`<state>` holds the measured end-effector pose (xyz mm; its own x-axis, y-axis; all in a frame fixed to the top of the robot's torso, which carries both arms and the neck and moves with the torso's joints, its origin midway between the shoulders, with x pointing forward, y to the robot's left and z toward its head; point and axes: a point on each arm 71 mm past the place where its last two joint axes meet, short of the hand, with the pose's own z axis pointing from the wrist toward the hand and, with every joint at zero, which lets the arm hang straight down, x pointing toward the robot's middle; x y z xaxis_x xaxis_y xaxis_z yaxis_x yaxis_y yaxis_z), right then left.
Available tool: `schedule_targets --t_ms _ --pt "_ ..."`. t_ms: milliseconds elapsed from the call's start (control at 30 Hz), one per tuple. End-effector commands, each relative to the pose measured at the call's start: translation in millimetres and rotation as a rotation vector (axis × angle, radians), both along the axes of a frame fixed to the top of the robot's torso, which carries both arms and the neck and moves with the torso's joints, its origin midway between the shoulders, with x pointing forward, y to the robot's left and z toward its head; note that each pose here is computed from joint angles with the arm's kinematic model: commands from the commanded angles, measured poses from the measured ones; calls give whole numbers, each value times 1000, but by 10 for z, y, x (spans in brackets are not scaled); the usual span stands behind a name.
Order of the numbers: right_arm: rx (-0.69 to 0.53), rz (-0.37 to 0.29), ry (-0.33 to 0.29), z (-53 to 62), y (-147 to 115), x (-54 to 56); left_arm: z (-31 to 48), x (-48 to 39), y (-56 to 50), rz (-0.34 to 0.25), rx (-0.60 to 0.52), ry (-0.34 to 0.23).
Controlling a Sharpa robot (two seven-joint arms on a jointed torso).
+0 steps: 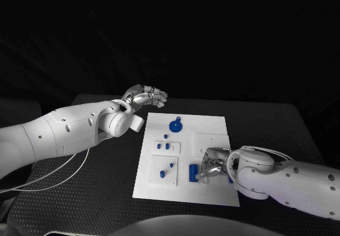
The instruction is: Assemble the parts on the task board
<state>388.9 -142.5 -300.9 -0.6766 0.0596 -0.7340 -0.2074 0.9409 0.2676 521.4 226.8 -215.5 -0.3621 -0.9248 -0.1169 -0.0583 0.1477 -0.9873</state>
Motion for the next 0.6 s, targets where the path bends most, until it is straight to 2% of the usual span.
schedule_targets --t_ms 33,167,267,400,500,600 --pt "31 -19 47 -19 -34 -37 12 -1 -14 -11 -11 -3" --pt "57 -60 49 22 -159 -31 10 2 -3 -8 -9 -3" --pt "70 -103 20 153 -318 74 10 3 10 -5 -8 -4" --pt "81 -166 26 284 -534 190 11 3 0 -8 -9 -4" --pt "53 -192 28 339 -710 247 10 5 8 -5 -8 -5" --pt "20 -208 31 353 -838 255 9 6 12 -4 -8 -4"
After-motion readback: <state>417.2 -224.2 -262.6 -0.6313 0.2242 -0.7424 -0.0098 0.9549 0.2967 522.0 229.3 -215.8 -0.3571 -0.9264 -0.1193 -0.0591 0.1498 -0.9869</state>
